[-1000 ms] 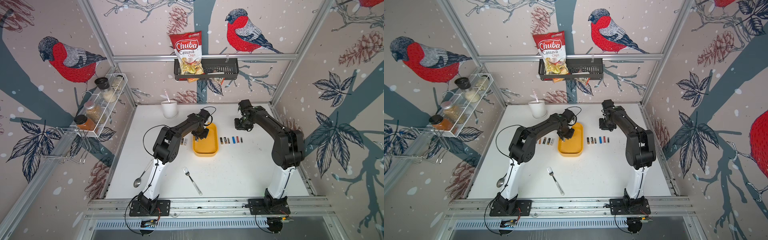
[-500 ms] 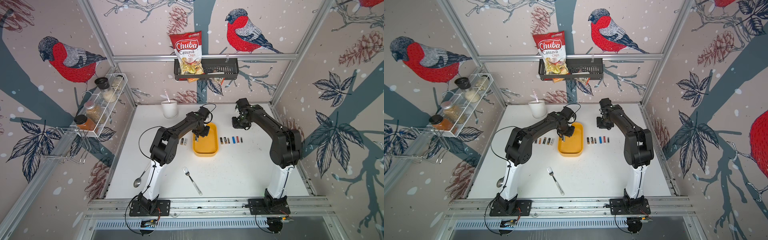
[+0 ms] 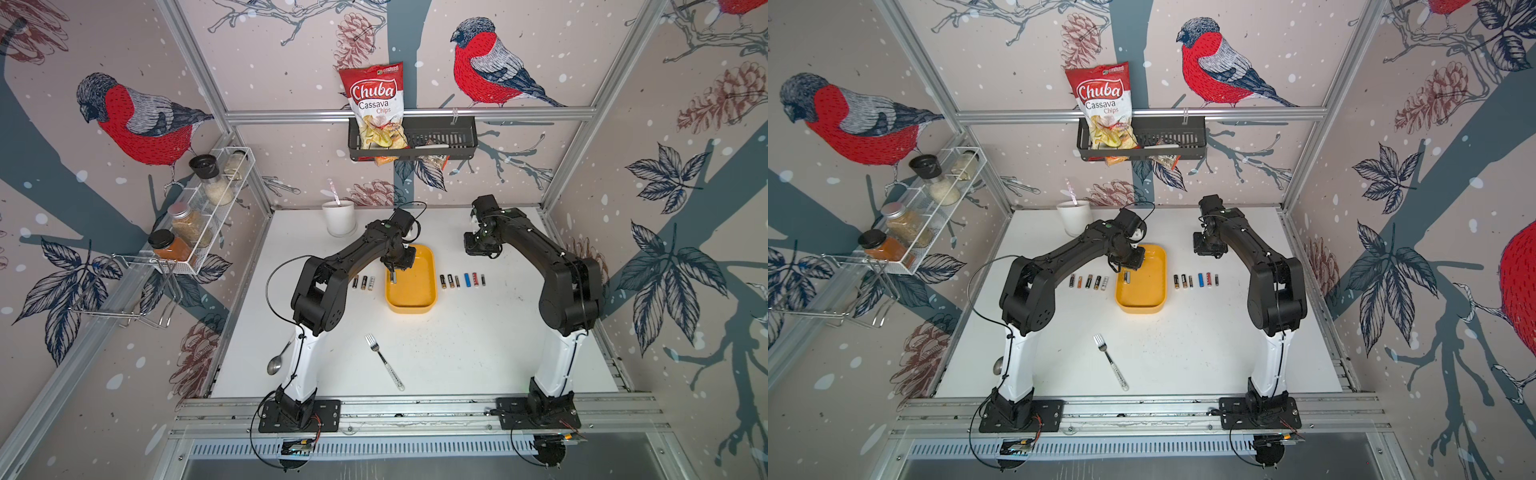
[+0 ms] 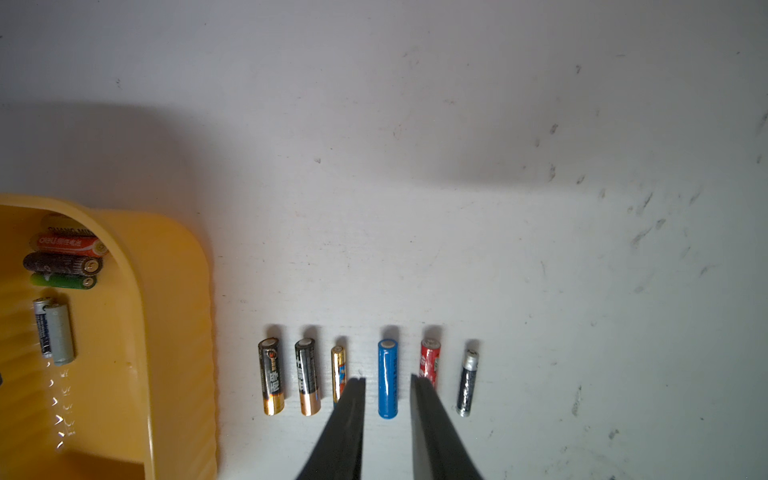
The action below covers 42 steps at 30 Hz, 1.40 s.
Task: Take the batteries out of the storage box
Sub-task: Pick up the battery from the storage box, then place the battery at the center of the board.
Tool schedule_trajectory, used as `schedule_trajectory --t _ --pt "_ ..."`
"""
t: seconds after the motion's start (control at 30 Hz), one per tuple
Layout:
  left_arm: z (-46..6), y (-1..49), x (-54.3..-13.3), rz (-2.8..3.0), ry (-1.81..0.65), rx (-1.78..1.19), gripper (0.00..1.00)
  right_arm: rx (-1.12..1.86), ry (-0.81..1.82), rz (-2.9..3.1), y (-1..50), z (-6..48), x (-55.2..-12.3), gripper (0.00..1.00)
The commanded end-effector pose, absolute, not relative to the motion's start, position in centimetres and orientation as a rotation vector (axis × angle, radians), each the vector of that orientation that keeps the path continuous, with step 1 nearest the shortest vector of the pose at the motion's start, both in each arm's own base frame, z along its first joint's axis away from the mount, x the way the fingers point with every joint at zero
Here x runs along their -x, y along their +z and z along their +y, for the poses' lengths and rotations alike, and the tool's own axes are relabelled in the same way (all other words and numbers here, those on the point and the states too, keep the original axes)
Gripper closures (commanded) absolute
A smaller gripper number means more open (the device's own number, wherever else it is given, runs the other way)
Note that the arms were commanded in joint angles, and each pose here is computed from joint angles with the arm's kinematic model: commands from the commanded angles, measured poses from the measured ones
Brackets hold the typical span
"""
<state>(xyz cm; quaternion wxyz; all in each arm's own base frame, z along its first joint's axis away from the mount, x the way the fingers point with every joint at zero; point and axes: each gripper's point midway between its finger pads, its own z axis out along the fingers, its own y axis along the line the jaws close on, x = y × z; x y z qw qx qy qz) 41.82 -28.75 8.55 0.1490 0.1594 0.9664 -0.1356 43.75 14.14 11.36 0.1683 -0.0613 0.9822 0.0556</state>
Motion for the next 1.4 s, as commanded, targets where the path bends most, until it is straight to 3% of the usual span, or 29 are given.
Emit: schedule_trajectory --t 0.0,0.7,1.37 --pt "-28.4 9.6 -42.0 2.760 -0.406 -0.449 0.85 0.182 0.157 2.792 11.8 14.2 -43.5 0.74" --pt "-17.4 13.5 -41.8 2.707 -0.363 -0.191 0.85 0.184 0.160 2.783 12.5 14.3 -43.7 0.74" --pt "-4.6 8.5 -40.4 2.777 -0.290 0.052 0.85 0.183 0.119 2.791 13.0 14.4 -43.6 0.74"
